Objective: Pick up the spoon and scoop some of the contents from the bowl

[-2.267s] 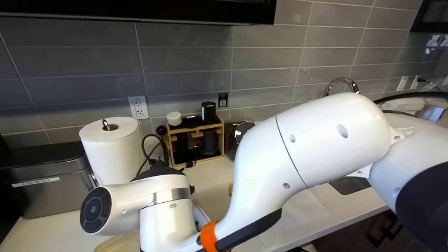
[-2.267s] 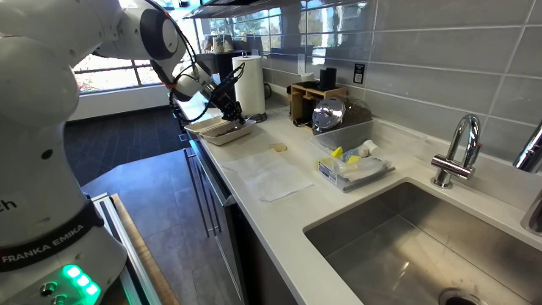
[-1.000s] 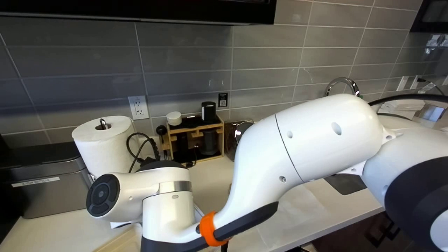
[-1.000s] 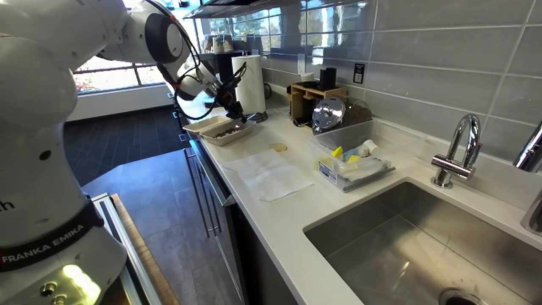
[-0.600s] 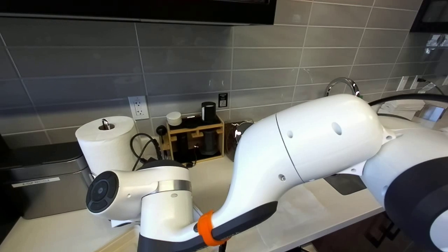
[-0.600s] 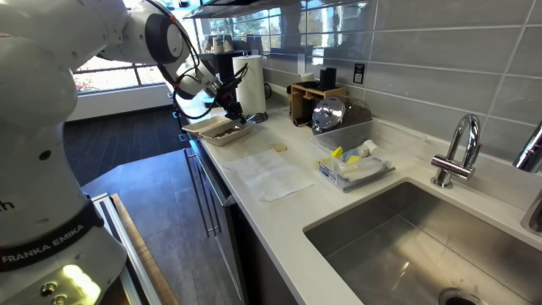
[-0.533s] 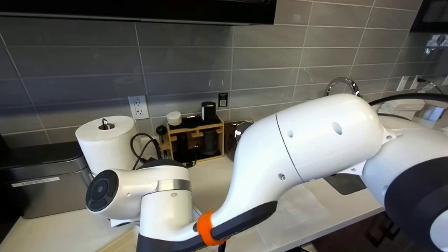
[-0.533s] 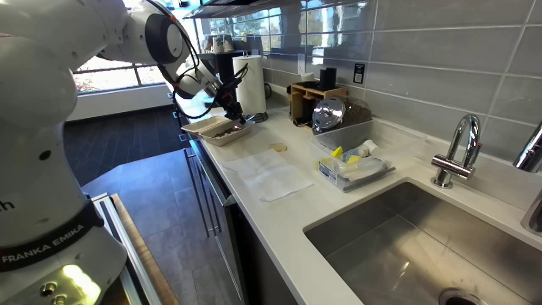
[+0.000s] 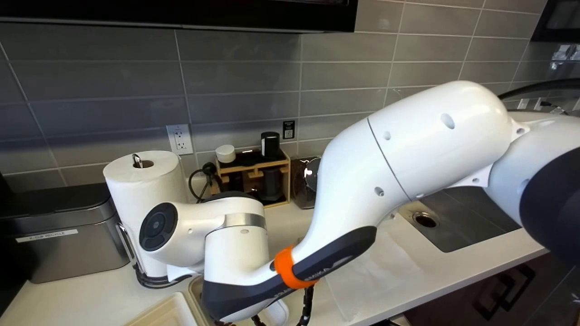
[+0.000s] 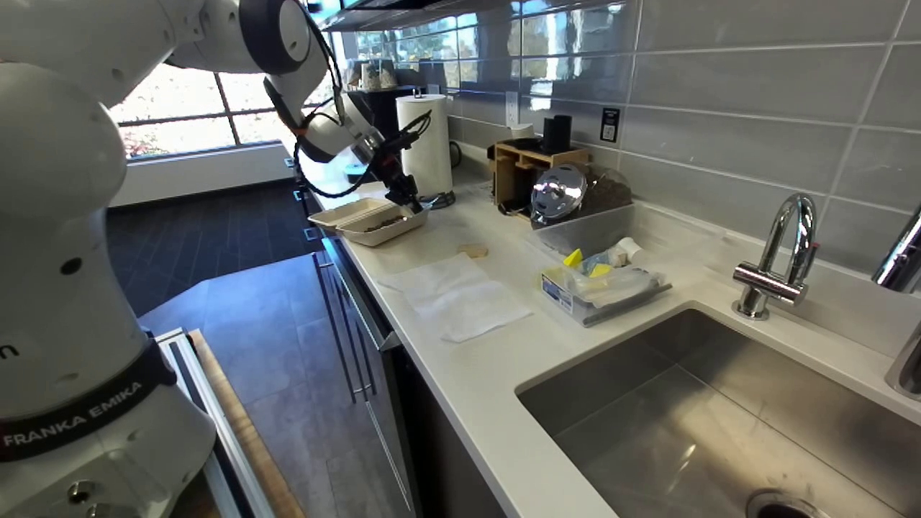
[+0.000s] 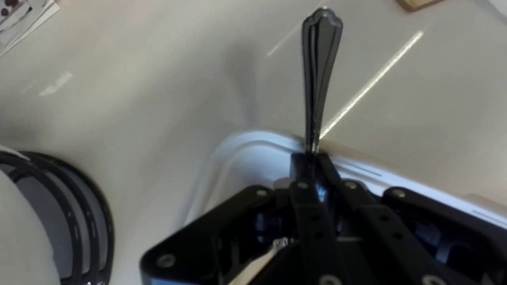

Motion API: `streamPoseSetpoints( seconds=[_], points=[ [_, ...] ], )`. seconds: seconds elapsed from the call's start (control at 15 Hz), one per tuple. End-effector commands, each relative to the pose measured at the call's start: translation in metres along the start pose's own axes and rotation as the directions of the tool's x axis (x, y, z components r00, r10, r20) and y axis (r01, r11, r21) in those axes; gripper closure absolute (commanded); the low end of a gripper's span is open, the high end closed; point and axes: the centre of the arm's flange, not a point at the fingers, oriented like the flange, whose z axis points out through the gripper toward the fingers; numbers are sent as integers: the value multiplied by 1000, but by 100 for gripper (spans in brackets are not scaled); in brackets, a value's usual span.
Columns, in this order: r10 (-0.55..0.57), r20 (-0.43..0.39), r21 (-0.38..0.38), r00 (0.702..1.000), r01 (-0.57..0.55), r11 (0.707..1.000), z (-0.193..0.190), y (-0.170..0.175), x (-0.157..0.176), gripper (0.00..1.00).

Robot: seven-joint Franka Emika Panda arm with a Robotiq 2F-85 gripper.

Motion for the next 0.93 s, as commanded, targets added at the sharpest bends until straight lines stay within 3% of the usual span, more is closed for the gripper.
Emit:
streamPoseSetpoints(
  seconds=[0.0,0.2,0.4,0.67,0.87],
  points=[
    [-2,-66,20,998,3,1000,-3,-53,-37,98],
    [17,-124,32,992,-13,999,-1,-63,-50,98],
    [77,-247,80,966,-59,995,-8,-70,-60,98],
    [213,-398,148,892,-166,975,-22,-75,-84,98],
    [335,-447,218,829,-262,940,-26,-78,-105,98]
  ],
)
